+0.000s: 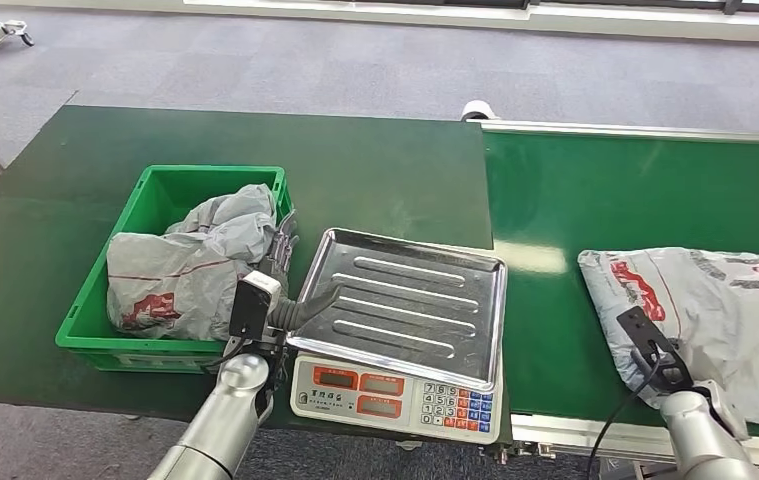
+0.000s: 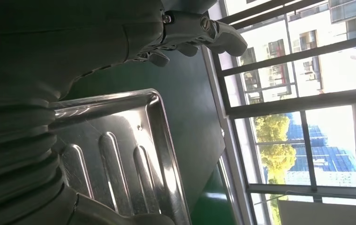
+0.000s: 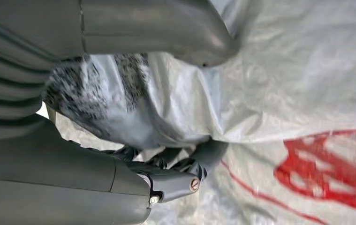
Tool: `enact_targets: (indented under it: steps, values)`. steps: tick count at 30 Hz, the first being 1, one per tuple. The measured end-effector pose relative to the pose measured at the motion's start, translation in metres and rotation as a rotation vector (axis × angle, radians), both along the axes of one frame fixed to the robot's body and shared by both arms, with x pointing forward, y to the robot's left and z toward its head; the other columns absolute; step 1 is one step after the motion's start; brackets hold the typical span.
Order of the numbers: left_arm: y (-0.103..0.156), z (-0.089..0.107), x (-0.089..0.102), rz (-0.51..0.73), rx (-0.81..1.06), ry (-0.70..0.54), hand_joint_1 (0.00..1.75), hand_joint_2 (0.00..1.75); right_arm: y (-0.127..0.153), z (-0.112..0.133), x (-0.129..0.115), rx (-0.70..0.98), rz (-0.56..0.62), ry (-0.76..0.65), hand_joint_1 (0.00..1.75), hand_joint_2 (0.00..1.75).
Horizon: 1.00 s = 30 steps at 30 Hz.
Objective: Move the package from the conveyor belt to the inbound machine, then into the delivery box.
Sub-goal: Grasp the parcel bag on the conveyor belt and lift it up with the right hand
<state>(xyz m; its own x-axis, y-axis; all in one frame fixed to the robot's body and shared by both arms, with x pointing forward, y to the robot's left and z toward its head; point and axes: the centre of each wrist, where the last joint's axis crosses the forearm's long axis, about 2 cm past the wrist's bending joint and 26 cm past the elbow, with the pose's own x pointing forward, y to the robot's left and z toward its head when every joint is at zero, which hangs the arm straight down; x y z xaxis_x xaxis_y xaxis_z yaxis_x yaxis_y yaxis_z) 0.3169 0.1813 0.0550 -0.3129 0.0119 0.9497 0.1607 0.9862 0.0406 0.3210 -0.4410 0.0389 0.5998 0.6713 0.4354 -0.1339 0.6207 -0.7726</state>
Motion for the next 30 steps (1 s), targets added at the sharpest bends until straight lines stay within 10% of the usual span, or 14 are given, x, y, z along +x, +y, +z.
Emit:
enact_targets:
  steps: [30]
  values:
    - [0.000, 0.000, -0.001, -0.007, -0.001, -0.004, 0.00, 1.75, 0.013, 0.014, 0.007, 0.015, 0.059, -0.286, 1.75, 1.75]
